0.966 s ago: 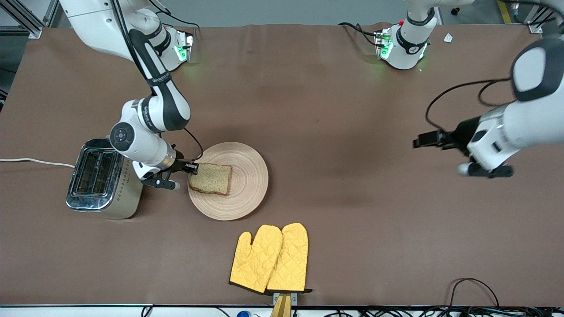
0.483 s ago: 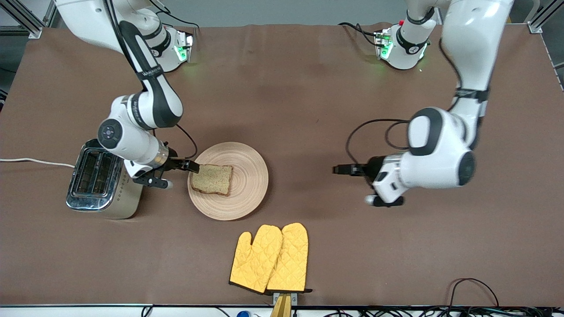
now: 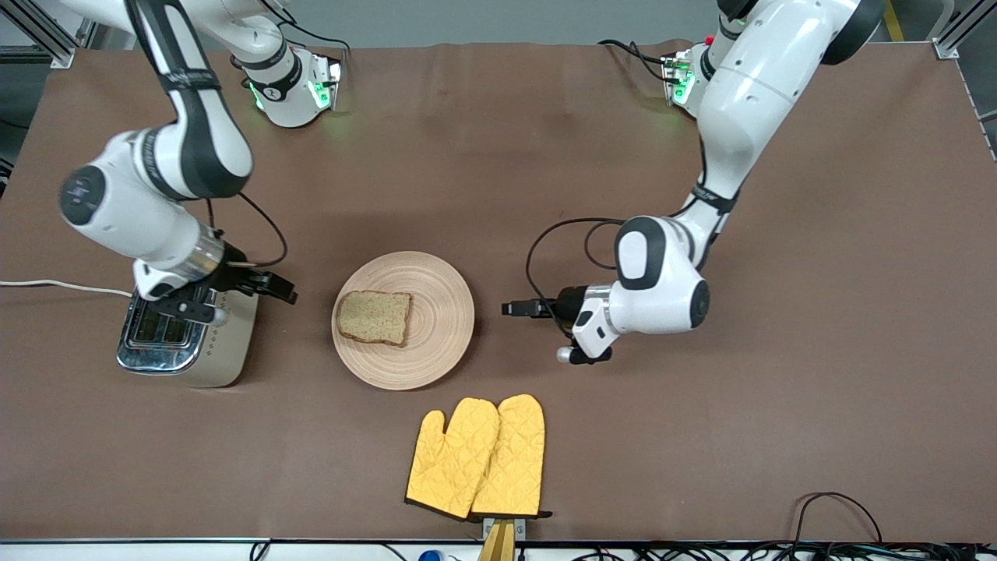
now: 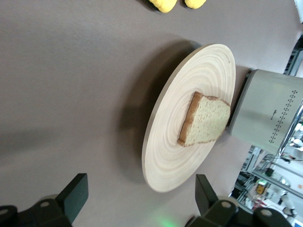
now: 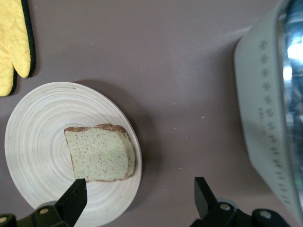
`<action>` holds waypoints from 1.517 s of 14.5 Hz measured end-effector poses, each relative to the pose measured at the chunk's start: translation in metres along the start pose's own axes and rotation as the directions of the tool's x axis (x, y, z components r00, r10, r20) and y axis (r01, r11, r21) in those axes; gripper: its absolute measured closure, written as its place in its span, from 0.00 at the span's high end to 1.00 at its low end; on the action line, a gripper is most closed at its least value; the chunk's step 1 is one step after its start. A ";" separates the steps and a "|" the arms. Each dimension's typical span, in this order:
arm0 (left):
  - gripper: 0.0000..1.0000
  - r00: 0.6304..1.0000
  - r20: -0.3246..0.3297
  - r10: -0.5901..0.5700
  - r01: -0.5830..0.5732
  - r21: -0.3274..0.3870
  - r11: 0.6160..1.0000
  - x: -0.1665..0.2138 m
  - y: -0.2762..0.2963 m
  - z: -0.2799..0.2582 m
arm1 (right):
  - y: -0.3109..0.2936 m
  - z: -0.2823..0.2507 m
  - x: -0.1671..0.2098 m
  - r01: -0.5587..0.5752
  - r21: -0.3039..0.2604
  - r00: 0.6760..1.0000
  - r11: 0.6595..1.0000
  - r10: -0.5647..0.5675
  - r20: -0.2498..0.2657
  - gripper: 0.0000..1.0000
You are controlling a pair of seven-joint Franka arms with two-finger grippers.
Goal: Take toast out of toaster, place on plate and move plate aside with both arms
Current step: 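Release the toast and withdraw the right gripper while the left gripper reaches the plate, then grip the wooden plate rim with the left gripper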
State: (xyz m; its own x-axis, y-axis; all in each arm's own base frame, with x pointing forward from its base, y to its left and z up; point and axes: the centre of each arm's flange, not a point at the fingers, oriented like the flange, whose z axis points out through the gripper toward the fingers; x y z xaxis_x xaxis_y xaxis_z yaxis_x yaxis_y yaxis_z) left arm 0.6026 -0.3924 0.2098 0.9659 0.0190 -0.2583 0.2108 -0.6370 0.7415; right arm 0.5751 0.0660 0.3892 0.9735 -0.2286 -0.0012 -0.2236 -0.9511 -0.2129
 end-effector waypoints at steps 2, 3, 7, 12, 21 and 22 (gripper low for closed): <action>1.00 1.000 -0.017 -0.018 0.018 -0.036 0.999 -0.002 -0.005 0.031 | 0.025 -0.033 0.007 0.043 -0.008 0.999 0.999 -0.043 -0.020 1.00; 1.00 0.999 -0.033 -0.024 0.023 -0.042 0.999 -0.003 -0.005 0.048 | 0.035 -0.050 0.008 0.064 -0.033 0.997 0.997 -0.065 -0.031 1.00; 1.00 0.998 -0.061 0.008 -0.011 -0.046 0.999 -0.008 0.006 0.105 | 0.046 -0.127 -0.004 0.111 -0.122 0.993 0.986 -0.114 -0.013 1.00; 0.96 0.997 -0.075 0.035 -0.039 -0.050 0.998 -0.006 0.008 0.118 | 0.055 -0.217 -0.014 0.122 -0.162 0.992 0.979 -0.126 -0.016 1.00; 0.11 0.981 -0.087 0.174 -0.178 -0.050 0.983 -0.007 0.010 0.121 | 0.079 -0.260 -0.015 0.243 -0.218 0.969 0.945 -0.247 0.011 1.00; 0.11 0.980 -0.089 0.178 -0.182 -0.050 0.982 -0.007 0.011 0.120 | 0.077 -0.262 -0.016 0.248 -0.227 0.968 0.942 -0.250 0.017 1.00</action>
State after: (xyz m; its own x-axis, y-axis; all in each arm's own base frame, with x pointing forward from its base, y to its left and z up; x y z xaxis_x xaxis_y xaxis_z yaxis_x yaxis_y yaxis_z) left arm 0.5801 -0.4921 0.1451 0.9974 -0.0263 -0.0666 0.0382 -0.5907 0.8059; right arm 0.5298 -0.0581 0.6284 0.9992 0.0203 0.0358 0.0196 -0.9996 0.0209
